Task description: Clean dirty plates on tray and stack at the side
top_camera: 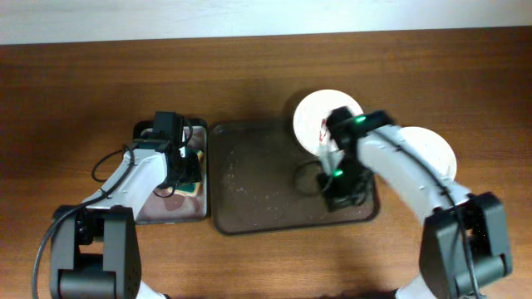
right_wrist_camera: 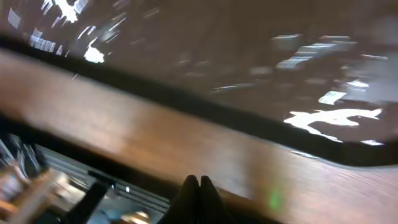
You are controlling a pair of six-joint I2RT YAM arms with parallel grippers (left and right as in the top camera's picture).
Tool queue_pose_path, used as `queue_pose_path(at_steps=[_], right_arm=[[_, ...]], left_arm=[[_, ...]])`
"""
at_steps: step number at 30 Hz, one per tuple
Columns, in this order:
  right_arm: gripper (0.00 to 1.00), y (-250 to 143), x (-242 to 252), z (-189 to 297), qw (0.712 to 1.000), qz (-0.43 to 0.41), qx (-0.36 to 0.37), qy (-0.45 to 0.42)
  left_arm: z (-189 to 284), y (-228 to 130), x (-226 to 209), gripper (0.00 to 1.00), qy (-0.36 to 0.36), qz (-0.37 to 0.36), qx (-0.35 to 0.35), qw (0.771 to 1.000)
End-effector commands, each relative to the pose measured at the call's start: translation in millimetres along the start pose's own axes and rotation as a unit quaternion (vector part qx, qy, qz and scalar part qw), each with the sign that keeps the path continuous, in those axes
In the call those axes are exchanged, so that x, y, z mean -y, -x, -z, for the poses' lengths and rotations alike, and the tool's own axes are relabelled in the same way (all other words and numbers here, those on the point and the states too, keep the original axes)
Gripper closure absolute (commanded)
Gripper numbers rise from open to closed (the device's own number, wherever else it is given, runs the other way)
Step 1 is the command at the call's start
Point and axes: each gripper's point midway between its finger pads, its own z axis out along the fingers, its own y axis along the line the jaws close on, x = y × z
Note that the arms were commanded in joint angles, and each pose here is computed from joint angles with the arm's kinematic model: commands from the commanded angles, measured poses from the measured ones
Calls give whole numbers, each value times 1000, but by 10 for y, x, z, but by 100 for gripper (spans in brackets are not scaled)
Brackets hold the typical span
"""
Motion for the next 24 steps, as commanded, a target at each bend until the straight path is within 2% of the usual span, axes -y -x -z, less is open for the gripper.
queue_pose_path(at_steps=[1, 8, 16, 24], right_arm=[[96, -110, -352, -89, 999, 54, -7, -7], [96, -155, -642, -316, 998, 55, -8, -20], [96, -270, -526, -566, 999, 26, -24, -33], [96, -193, -445, -795, 999, 28, 0, -30]], left_arm=[[0, -21, -56, 44, 8, 1, -1, 1000], [0, -22, -56, 44, 8, 1, -1, 1000], [0, -22, -55, 44, 8, 1, -2, 1000], [0, -23, -56, 44, 8, 1, -2, 1000]])
